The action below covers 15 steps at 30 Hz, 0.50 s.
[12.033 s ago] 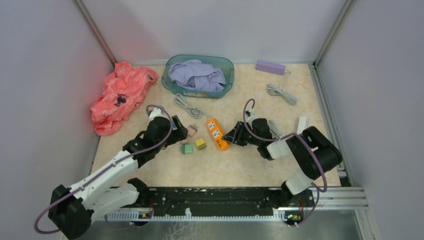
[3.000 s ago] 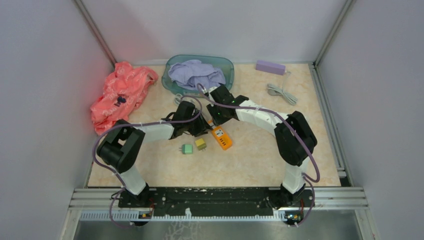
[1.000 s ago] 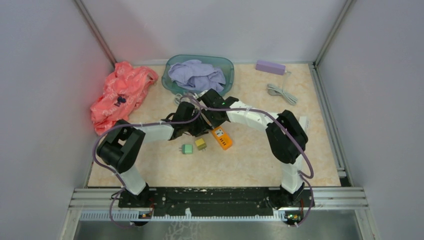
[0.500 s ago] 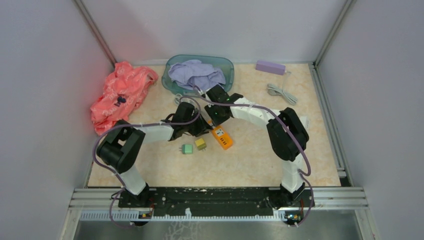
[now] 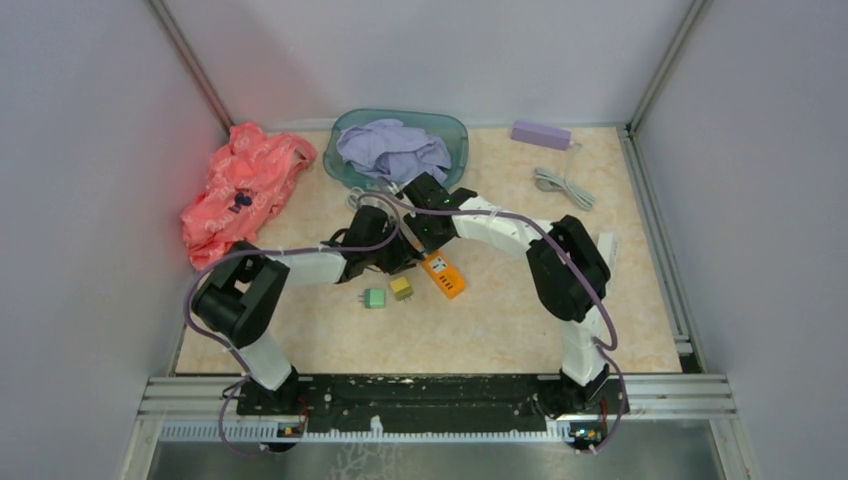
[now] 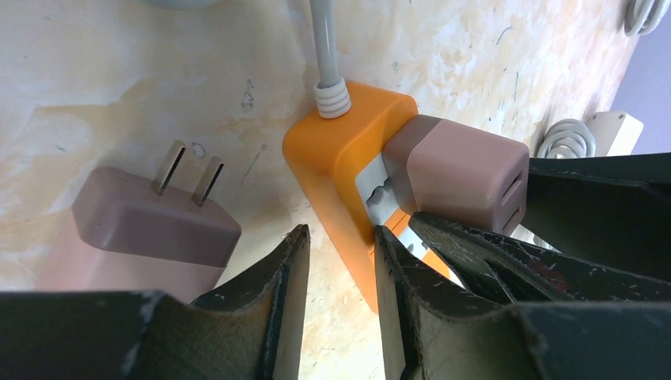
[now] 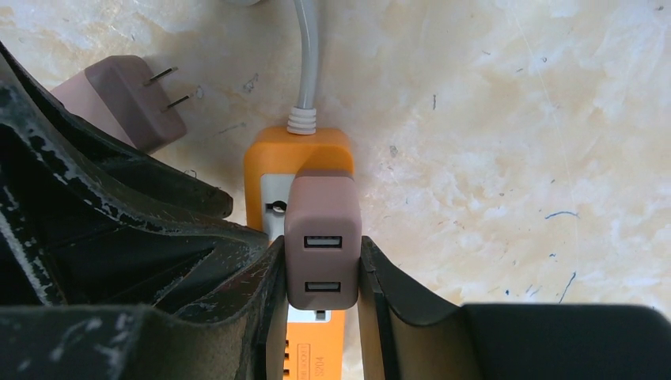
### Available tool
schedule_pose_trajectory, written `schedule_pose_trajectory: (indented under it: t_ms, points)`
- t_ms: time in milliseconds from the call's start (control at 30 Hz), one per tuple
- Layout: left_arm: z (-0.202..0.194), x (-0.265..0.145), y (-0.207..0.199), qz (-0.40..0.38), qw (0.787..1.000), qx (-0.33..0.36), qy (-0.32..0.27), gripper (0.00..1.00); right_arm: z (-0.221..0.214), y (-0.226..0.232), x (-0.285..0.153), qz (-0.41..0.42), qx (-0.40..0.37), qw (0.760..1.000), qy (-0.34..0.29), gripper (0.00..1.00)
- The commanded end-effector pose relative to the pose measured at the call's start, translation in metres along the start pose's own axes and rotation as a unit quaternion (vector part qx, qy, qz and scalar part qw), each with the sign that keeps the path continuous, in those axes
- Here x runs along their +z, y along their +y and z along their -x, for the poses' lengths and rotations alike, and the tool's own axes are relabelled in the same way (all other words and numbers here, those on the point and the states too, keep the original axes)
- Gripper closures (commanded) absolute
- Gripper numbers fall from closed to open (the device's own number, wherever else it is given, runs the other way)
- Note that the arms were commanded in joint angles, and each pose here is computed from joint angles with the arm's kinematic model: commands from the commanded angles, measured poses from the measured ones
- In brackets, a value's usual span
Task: Insert the plug
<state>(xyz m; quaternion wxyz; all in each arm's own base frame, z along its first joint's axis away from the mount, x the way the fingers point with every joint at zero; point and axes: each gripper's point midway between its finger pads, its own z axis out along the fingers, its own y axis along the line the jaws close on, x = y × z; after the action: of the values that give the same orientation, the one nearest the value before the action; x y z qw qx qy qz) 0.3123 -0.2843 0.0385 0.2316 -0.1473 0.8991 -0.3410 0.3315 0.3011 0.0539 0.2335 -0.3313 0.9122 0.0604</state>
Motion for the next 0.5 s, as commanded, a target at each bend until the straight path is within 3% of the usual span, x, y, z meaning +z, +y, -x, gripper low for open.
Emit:
schedule_pose_trajectory:
  t_ms: [0, 267, 467]
  points:
    - [-0.008, -0.007, 0.010, 0.016, 1.000, 0.002, 0.005, 0.57, -0.097, 0.024, 0.047, 0.018, -0.032, 0.987, 0.157, 1.00]
    - [0.008, -0.037, -0.007, -0.004, 0.999, 0.022, -0.035, 0.45, -0.046, 0.024, 0.018, 0.016, -0.017, 0.998, 0.065, 0.99]
    - [0.016, -0.066, -0.012, -0.002, 0.997, 0.036, -0.062, 0.36, -0.013, 0.021, -0.005, 0.011, -0.014, 1.000, 0.011, 0.83]
